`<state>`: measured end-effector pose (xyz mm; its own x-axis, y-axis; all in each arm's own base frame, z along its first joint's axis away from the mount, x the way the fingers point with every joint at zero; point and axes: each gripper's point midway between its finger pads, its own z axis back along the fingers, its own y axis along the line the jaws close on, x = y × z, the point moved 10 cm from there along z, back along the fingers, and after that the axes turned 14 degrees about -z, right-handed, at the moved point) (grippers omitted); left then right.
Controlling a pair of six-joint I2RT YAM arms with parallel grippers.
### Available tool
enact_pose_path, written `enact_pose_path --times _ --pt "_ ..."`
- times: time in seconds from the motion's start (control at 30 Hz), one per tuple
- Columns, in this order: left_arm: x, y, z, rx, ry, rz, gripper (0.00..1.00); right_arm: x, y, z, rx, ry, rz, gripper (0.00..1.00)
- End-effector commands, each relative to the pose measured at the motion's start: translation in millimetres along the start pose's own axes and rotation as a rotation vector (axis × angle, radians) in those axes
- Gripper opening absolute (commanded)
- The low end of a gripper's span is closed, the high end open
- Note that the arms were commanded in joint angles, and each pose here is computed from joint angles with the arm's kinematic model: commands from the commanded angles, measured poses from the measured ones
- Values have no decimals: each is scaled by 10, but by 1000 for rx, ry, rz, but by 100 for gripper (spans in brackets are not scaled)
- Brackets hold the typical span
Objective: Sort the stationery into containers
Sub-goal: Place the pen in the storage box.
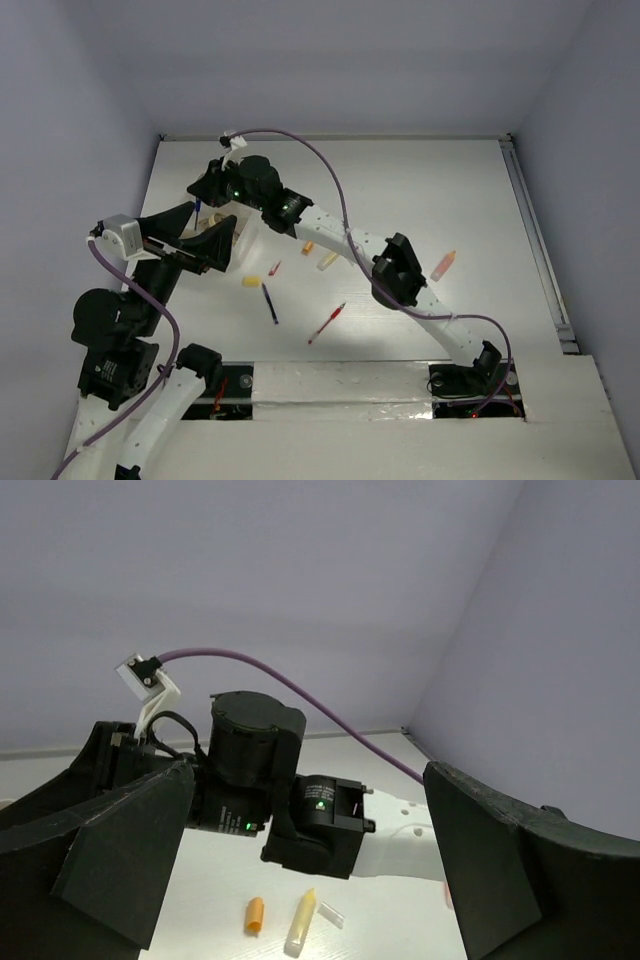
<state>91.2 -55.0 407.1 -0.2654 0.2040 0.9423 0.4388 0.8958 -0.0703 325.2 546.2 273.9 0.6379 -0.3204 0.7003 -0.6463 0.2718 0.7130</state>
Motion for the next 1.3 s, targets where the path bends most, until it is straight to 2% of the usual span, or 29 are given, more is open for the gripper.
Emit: enact_pose_path --times 0.0,0.23,0.4,0.43,0.47,0.53,0.57,0.6,0.67,0.87,0.97,1.03,1.1,1.27 --pt "56 -3 -54 -16 -64 -21 99 176 184 -65 58 -136 26 0" --pt "-8 4 -65 -15 -53 -20 99 41 78 -139 44 -141 82 0" --pt "11 5 -72 -15 -73 -24 99 -156 125 -106 30 -100 160 0" --pt "12 4 -72 -16 -73 -21 99 -97 186 -73 36 -107 170 3" --pt "6 3 -79 -17 -70 -21 99 -91 198 -59 42 -105 177 14" --pt "10 1 -77 -18 -70 -18 99 -77 226 -17 45 -94 182 26" --pt "11 -1 -79 -19 -69 -13 99 -61 250 3 47 -90 182 39" --pt "19 -3 -74 -20 -67 -13 99 -88 226 28 38 -78 182 44" --pt "32 -6 -74 -20 -68 -9 99 34 368 123 56 -98 181 53" --pt "73 -17 -89 -22 -70 8 99 201 629 428 113 -110 173 69" --pt "92 -20 -99 -23 -71 12 99 273 736 616 108 -92 179 85" --pt "66 -15 -92 -16 -52 14 99 365 847 780 112 -98 195 89" --pt "56 -5 -89 -5 -48 11 99 283 757 884 63 -63 201 93" --pt "-18 18 -97 16 -21 10 99 219 660 1116 -30 -22 226 90"
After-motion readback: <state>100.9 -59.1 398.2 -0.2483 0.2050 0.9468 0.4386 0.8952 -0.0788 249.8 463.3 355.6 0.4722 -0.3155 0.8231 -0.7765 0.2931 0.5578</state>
